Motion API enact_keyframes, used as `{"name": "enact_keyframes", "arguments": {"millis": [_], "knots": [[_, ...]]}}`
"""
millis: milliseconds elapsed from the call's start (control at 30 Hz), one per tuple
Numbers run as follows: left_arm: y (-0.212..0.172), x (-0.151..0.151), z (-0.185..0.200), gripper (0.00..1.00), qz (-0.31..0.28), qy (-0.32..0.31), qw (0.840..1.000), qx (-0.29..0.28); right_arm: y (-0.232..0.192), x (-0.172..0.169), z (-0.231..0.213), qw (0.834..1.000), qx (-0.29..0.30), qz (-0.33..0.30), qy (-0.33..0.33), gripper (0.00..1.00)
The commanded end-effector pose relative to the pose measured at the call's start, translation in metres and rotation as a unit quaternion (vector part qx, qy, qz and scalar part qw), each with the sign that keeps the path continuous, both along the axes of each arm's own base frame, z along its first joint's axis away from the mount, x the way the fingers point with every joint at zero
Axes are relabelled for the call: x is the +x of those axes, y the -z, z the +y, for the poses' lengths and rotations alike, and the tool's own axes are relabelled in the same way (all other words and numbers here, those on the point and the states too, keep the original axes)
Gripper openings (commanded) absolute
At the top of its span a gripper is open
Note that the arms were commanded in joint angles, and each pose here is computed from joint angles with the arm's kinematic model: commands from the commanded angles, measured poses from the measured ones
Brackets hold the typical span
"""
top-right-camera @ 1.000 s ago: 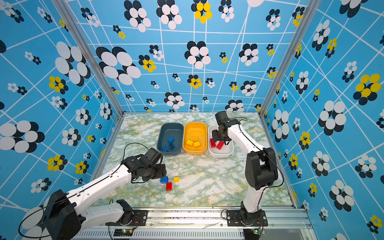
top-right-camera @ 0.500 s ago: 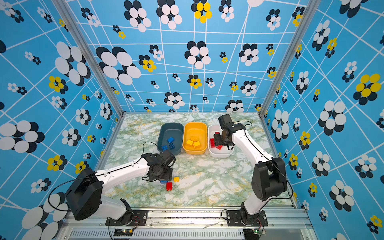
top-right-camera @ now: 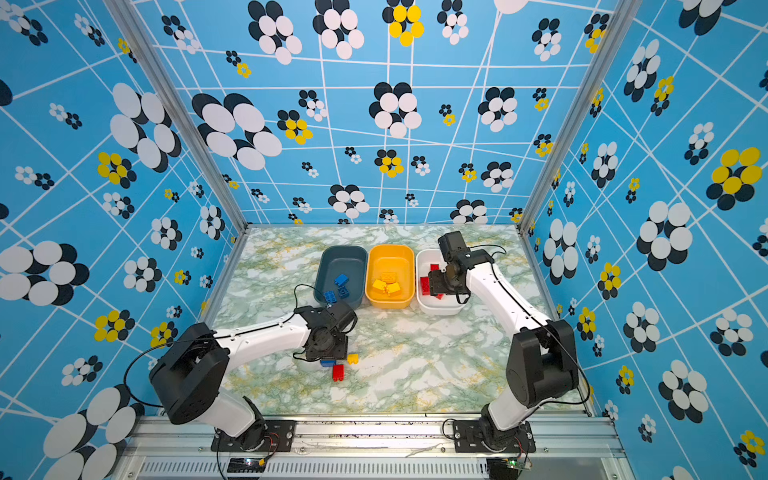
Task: Sort the legos into containers by color
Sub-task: 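Lower the left gripper onto the blue brick stacked on red while right gripper rises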
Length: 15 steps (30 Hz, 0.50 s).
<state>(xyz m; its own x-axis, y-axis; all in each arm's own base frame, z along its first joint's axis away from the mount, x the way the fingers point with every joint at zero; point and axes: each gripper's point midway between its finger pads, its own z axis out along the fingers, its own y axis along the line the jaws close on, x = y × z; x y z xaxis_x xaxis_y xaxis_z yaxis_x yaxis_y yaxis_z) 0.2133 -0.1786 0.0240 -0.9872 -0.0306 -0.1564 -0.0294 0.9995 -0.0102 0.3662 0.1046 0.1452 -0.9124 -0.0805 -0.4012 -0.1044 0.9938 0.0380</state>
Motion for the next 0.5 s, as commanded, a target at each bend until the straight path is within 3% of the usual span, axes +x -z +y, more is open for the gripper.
{"name": "enact_keyframes", "arguments": {"millis": [0,467], "knots": [[0.0059,-0.0033,0.0009,0.67,0.006,-0.007,1.0,0.005,-0.0028,-0.0052,-0.0031,1.0,0.001,0.002,0.003,0.72],[0.0007,0.0004,-0.0001,0.4,0.001,-0.014,1.0,0.003,-0.0043,-0.0041,-0.001,1.0,0.002,0.006,-0.004,0.73]]}}
